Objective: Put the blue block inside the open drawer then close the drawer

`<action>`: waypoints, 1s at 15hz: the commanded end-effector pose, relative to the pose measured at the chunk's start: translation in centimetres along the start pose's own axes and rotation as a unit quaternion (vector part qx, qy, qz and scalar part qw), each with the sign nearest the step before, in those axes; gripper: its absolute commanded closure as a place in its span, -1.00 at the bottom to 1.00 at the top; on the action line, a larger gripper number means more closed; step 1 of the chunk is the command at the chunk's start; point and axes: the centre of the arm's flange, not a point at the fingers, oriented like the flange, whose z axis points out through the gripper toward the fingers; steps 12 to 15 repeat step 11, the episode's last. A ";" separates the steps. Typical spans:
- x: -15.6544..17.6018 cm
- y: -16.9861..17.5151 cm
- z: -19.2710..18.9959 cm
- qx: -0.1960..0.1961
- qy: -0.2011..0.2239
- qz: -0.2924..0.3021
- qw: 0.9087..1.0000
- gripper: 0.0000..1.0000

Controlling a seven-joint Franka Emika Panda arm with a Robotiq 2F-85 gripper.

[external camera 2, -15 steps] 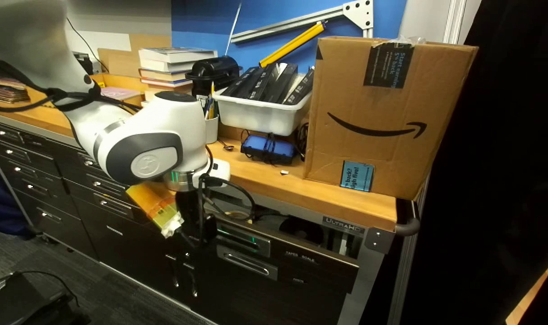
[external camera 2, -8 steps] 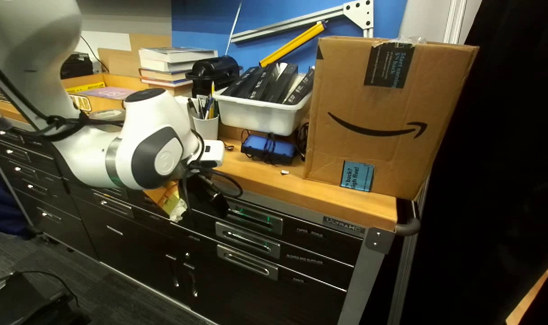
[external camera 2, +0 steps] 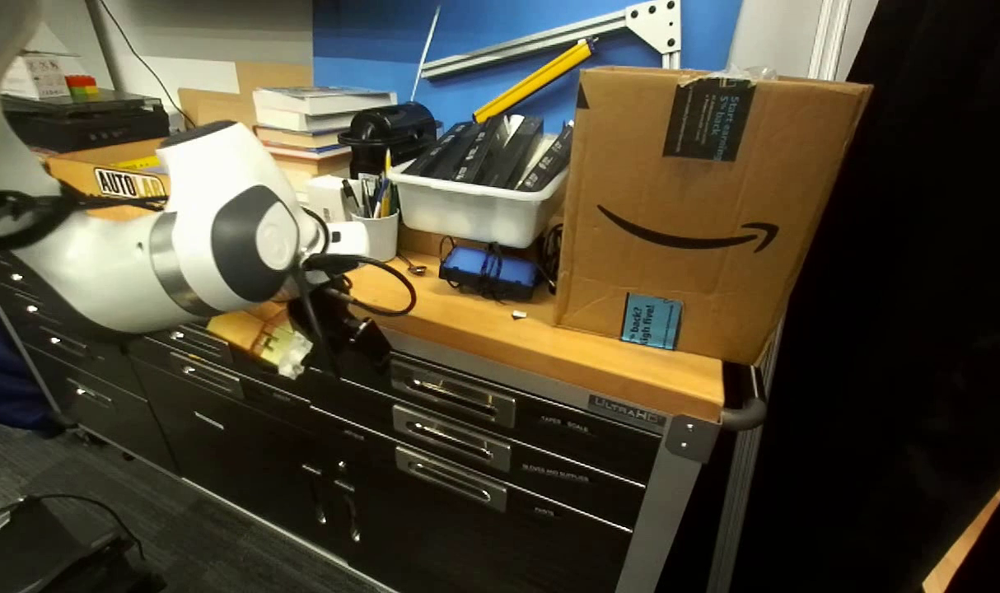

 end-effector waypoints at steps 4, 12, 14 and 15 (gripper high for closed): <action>0.5 -2.5 -10.8 0.044 -0.148 -0.109 0.982 -1.00; 0.7 -2.5 -10.1 0.096 -0.237 -0.036 0.966 -1.00; 0.7 -2.5 -10.1 0.096 -0.237 -0.036 0.966 -1.00; 0.7 -2.5 -10.1 0.096 -0.237 -0.036 0.966 -1.00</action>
